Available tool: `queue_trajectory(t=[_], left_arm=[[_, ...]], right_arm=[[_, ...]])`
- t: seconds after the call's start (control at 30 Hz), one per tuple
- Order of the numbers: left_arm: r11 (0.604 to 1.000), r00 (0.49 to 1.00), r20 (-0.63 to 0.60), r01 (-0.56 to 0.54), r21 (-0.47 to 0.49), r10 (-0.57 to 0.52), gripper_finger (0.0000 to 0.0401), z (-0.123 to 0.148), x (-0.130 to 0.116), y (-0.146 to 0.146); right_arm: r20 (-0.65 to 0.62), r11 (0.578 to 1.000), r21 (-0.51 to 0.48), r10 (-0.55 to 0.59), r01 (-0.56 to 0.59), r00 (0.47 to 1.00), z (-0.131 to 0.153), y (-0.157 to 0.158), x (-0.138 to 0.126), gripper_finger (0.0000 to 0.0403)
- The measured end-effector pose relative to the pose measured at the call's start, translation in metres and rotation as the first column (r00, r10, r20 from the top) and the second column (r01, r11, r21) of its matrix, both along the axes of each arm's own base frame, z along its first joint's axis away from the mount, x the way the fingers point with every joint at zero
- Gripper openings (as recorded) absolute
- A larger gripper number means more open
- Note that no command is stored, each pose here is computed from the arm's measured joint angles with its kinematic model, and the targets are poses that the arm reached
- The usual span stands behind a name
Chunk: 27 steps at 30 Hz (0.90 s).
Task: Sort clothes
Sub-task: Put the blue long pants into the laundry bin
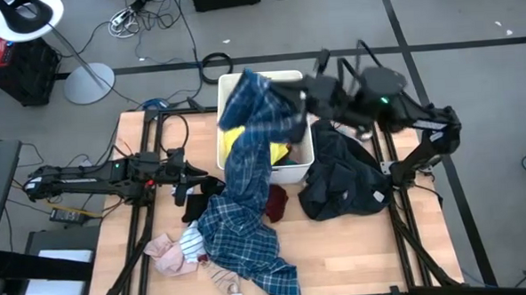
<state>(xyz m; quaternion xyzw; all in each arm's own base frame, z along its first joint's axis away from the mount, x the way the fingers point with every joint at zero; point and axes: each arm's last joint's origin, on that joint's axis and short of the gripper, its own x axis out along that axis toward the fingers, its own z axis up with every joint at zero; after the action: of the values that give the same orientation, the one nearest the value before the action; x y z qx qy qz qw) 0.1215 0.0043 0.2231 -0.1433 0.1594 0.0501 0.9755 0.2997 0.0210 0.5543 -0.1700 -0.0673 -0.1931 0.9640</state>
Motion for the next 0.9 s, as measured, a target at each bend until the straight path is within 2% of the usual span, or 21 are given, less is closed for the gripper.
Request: queue_trajectory(t=[0.13, 0.23, 0.4, 0.53, 0.6, 0.8, 0.9], left_arm=[[1.000, 1.000, 0.001, 0.011, 0.029, -0.011, 0.0102, 0.000, 0.000, 0.000], [0.999, 1.000, 0.007, 0.019, 0.047, -0.019, 0.0102, 0.001, 0.000, 0.000], [0.996, 0.998, 0.003, 0.064, 0.061, -0.064, 0.0102, 0.001, 0.000, -0.003], [0.991, 0.993, 0.024, 0.111, 0.081, -0.114, 0.0102, 0.003, -0.001, -0.007], [0.988, 0.991, 0.037, 0.123, 0.090, -0.127, 0.0102, 0.004, -0.002, -0.008], [0.984, 0.988, 0.075, 0.124, 0.127, -0.134, 0.0102, 0.008, -0.010, -0.010], [0.985, 0.988, 0.090, 0.112, 0.130, -0.124, 0.0102, 0.009, -0.015, -0.010]], right_arm=[[-0.025, 0.998, 0.062, -0.010, 0.012, 1.000, -0.012, -0.031, 0.013, 0.0000], [-0.106, 0.990, 0.135, -0.013, 0.027, 0.994, -0.034, -0.051, 0.030, 0.0000], [-0.318, 0.959, 0.247, -0.058, 0.142, 0.946, -0.085, -0.078, 0.057, 0.0000], [-0.477, 0.908, 0.330, -0.076, 0.258, 0.876, -0.130, -0.096, 0.071, 0.0000], [-0.564, 0.876, 0.355, -0.077, 0.326, 0.822, -0.158, -0.104, 0.077, 0.0000], [-0.669, 0.786, 0.481, 0.043, 0.388, 0.742, -0.226, -0.122, 0.085, 0.0000], [-0.693, 0.755, 0.514, 0.085, 0.407, 0.716, -0.247, -0.127, 0.085, 0.0003]])
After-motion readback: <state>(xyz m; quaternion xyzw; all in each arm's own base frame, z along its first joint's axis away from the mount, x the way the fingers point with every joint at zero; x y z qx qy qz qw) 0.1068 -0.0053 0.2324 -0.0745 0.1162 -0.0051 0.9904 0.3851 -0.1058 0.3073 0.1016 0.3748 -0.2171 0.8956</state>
